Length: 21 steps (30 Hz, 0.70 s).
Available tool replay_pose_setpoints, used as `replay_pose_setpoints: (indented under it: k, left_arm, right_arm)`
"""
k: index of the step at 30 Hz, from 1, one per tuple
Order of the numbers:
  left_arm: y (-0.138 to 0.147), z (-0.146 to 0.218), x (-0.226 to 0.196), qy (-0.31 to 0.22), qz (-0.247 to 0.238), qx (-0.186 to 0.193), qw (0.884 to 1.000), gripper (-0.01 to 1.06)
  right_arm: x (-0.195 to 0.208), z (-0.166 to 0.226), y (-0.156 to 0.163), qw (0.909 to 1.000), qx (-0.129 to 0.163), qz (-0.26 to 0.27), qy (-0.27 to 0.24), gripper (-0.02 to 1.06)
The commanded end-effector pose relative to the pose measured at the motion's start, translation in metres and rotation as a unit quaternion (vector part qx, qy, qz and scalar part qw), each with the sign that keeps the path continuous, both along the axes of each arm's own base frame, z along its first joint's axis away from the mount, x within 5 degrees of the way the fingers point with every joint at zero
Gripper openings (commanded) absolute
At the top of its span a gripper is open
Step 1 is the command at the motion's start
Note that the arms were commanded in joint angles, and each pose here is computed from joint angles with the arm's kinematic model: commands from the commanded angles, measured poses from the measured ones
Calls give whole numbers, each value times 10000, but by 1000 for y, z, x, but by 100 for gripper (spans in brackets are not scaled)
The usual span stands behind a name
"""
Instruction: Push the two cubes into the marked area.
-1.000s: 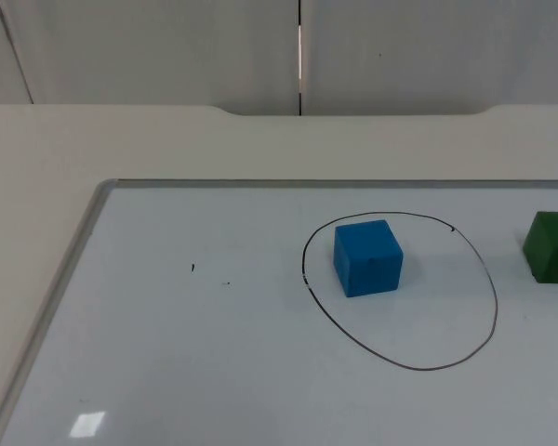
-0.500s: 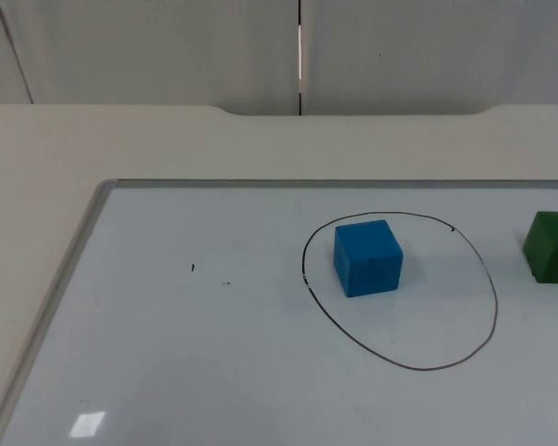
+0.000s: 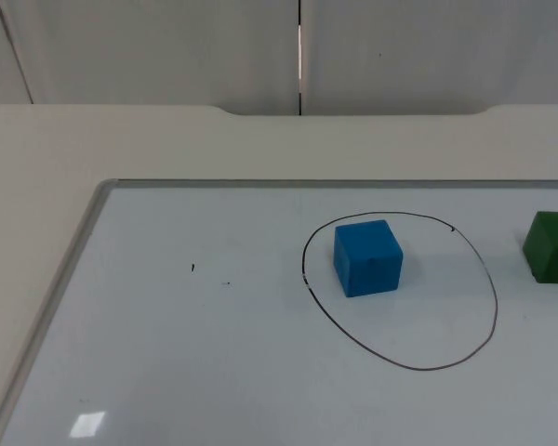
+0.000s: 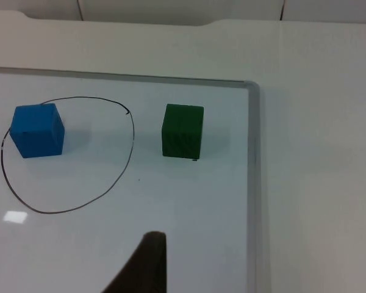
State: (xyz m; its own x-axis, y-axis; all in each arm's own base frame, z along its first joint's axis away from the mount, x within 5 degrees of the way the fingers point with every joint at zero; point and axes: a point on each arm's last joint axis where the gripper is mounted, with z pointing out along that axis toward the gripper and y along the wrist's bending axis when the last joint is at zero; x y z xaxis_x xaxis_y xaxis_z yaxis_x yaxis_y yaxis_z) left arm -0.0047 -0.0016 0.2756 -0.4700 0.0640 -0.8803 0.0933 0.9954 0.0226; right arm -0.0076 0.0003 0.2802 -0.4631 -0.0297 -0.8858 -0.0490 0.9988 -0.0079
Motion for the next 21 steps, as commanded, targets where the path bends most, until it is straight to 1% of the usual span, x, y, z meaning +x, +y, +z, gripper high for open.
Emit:
replay_pose_setpoints:
  k: [1,8,11,12,17,21]
  left_arm:
    - [0,-1,0,-4,4,26,10000,0]
    - [0,-1,0,-4,4,26,10000,0]
    - [0,-1,0,-4,4,26,10000,0]
    - [0,-1,0,-4,4,26,10000,0]
    - [0,-1,0,-4,4,26,10000,0]
    - [1,-1,0,-5,9,34,10000,0]
  right_arm:
    - [0,0,0,10000,11,-20,-36,105]
    - [0,0,-1,10000,-29,-48,-37,105]
    - [9,1,0,9997,-39,-47,235,105]
    - [9,1,0,9997,-39,-47,235,105]
    - [32,0,0,9957,-64,-44,923,105]
    - [43,6,1,9943,-69,-44,1059,105]
